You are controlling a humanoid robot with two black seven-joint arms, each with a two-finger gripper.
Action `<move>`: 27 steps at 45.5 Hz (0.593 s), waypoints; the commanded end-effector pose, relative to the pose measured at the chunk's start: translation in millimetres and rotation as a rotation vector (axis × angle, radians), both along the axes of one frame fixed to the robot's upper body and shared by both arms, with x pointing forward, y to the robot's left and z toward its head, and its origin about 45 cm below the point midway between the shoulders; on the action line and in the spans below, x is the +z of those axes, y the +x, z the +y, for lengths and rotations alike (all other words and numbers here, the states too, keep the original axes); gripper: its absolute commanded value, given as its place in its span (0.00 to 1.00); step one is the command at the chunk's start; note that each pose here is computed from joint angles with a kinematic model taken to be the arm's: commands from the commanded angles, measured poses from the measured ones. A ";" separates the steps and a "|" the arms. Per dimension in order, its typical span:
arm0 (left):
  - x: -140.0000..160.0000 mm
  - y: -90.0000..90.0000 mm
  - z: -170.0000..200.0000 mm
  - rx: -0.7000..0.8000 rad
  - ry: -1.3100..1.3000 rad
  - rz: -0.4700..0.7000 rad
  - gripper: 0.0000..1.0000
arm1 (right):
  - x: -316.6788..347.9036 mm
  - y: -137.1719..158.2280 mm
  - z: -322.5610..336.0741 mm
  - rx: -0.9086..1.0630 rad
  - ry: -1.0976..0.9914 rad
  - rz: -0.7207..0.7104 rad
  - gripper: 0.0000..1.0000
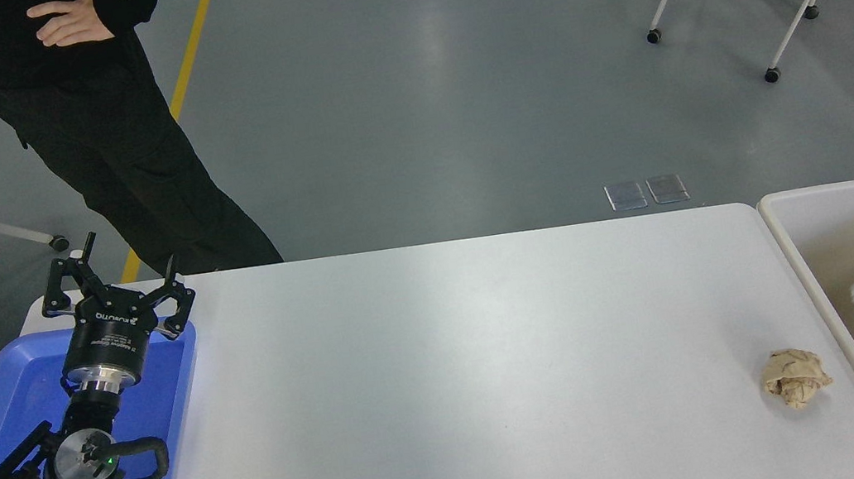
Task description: Pick up foil plate and place in dustbin
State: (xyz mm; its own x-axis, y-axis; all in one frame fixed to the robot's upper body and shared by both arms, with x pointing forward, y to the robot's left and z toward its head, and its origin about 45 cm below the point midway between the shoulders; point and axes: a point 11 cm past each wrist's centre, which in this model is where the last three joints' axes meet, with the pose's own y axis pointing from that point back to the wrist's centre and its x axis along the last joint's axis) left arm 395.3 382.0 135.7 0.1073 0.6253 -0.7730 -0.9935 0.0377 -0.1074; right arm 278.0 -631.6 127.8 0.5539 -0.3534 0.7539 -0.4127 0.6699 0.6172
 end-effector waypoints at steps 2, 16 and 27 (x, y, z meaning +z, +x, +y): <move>0.1 0.0 -0.1 0.000 0.000 0.000 1.00 | -3.3 -3.6 1.6 0.001 0.006 0.008 0.63; 0.1 0.0 -0.1 0.000 0.000 0.000 1.00 | 1.7 5.3 21.9 0.000 0.114 0.023 0.63; 0.0 0.0 -0.2 -0.001 0.000 0.001 1.00 | 37.7 16.5 46.3 0.055 0.170 0.100 0.68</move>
